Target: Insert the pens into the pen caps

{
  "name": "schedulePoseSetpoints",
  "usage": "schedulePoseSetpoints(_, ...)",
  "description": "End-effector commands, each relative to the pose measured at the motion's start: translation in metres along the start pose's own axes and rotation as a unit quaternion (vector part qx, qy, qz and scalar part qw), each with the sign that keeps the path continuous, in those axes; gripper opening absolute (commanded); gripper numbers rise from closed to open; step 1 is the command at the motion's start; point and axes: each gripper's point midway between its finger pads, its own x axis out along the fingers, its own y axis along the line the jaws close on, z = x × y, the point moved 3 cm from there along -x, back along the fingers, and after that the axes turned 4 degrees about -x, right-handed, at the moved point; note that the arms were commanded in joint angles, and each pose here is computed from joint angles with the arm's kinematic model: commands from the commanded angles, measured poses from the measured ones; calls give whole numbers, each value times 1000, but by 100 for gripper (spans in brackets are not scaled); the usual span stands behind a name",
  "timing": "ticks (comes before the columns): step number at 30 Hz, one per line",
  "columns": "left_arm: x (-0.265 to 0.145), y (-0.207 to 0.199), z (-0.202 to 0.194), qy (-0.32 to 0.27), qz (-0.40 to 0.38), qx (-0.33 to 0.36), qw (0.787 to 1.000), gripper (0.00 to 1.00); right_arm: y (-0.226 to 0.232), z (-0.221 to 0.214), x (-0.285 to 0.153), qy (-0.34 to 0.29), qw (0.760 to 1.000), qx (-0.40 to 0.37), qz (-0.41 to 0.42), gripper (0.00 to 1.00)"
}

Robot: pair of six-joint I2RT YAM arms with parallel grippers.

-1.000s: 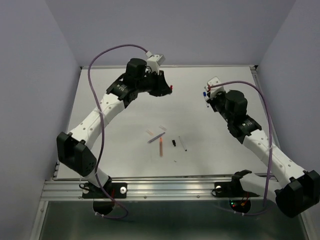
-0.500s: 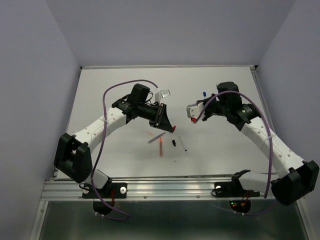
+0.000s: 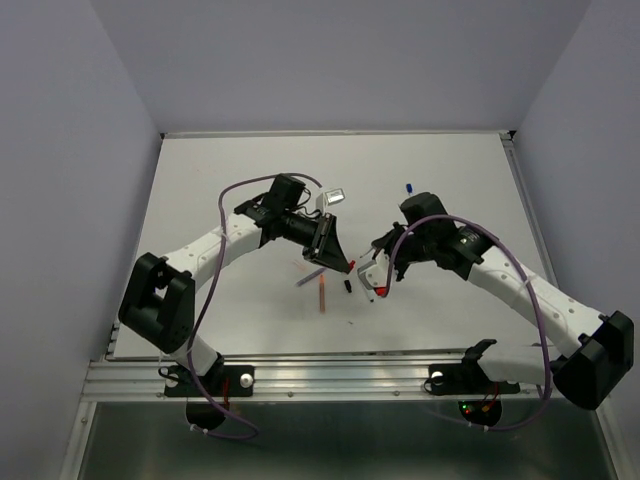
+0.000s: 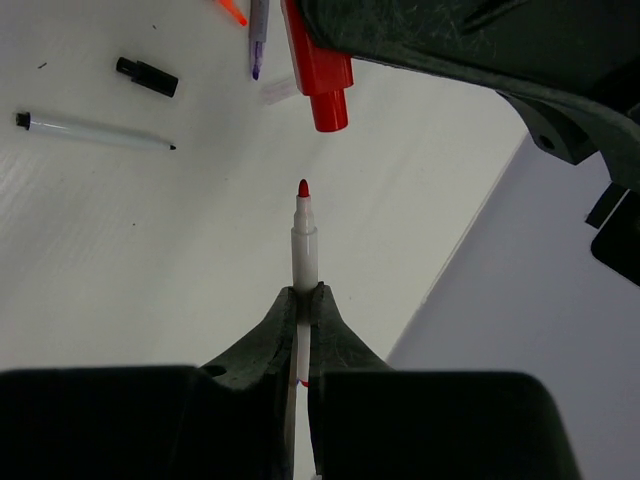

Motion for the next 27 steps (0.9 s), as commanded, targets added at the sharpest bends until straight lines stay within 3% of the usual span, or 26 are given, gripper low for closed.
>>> schedulePoseSetpoints(1, 1, -2, -5, 11, -2, -6, 1000, 0, -14, 2, -6, 12, 999, -17, -24, 1)
schedulePoseSetpoints(27, 9, 3, -4, 20, 10, -28, 999, 0, -20, 22, -8, -7, 999, -24, -23, 1)
